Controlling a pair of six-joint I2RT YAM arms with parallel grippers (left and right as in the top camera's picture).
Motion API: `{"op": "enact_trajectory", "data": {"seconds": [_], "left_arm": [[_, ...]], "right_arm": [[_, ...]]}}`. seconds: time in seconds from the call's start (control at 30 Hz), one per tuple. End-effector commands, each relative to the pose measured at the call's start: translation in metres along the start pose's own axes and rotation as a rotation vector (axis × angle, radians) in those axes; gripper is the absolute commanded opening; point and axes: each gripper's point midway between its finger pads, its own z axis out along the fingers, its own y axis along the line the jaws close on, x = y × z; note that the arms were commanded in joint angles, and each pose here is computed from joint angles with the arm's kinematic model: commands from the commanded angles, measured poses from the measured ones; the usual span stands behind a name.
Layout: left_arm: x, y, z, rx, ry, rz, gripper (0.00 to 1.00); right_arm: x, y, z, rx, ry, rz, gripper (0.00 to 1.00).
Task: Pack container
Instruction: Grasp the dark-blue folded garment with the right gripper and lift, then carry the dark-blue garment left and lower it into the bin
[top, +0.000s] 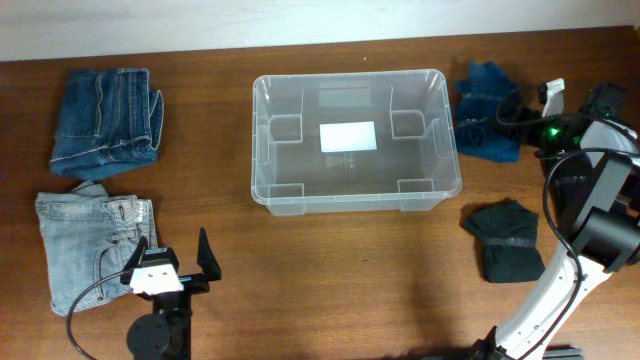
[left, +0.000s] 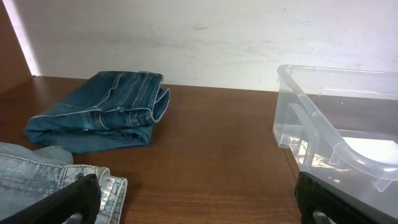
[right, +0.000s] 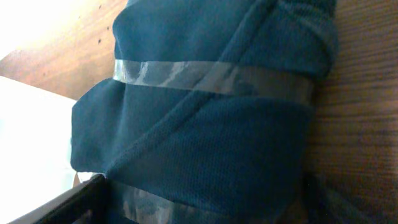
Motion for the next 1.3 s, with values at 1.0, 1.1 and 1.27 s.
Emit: {"op": "enact_trajectory", "data": {"seconds": [1.0,1.1,1.27], "left_arm": [[0.001,-0.001,0.000,0.005,-0.001,0.008,0.99],[0.001,-0.001,0.000,0.005,-0.001,0.008,0.99],[0.001,0.000,0.000,0.005,-0.001,0.008,0.99]], "right_arm": [[-0.078,0.076,-0.094,-0.448,-0.212,0.174,0.04],[-0.091,0.105,-0.115,-0.463,-0.228,0.138,0.04],[-0.110,0.164,-0.151,-0.466,-0.260,0.041,0.04]]}}
